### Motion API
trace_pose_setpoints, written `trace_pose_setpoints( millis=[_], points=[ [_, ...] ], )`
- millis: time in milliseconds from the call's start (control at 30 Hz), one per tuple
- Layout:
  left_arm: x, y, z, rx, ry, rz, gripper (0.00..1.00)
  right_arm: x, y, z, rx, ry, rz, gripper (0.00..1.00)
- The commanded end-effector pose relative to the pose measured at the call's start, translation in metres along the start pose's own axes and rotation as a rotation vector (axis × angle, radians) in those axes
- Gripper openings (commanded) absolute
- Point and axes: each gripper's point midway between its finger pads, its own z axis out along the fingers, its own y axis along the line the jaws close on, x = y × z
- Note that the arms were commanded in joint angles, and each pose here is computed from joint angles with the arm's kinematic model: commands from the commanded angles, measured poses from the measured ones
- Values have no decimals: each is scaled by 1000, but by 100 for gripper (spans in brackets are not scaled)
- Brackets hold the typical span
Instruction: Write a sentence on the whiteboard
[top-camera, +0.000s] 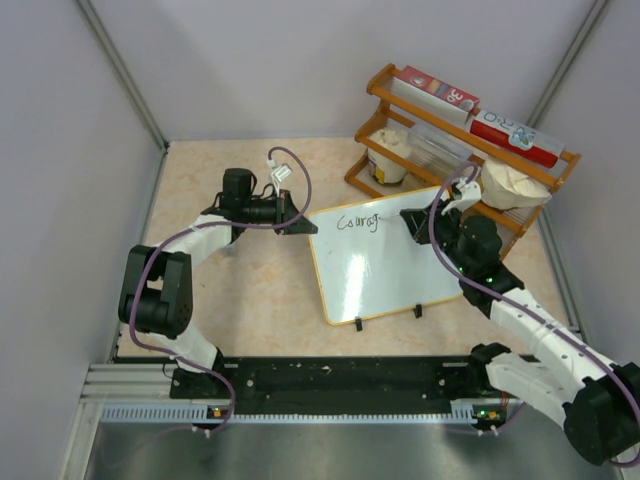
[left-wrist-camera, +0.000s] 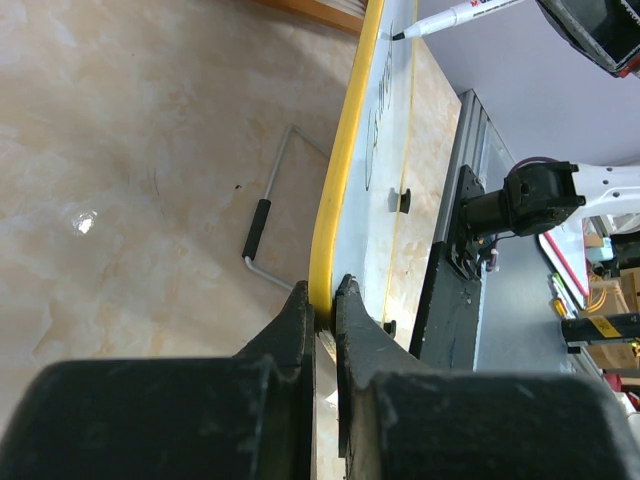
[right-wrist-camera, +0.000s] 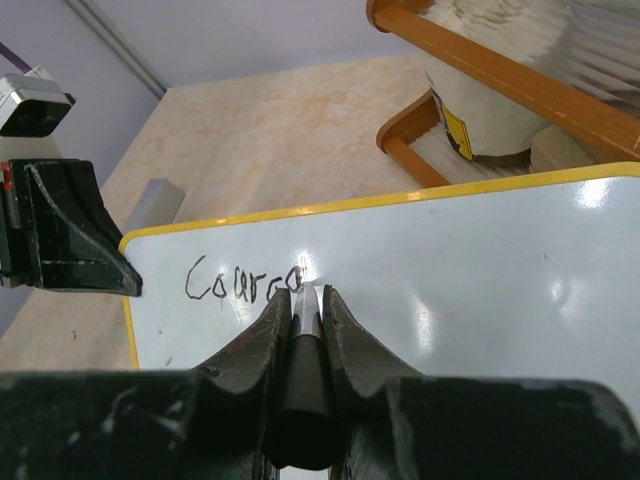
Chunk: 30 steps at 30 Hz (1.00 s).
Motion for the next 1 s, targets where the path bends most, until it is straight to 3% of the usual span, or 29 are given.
trace_pose_setpoints(
  millis=[0, 967],
  points=[
    [31, 16, 14, -49, 79, 104, 0, -31, 6, 4, -7, -81, -6, 0],
    [32, 15, 14, -49, 82, 107, 0, -39, -7, 8, 65, -96, 9, 0]
  ],
)
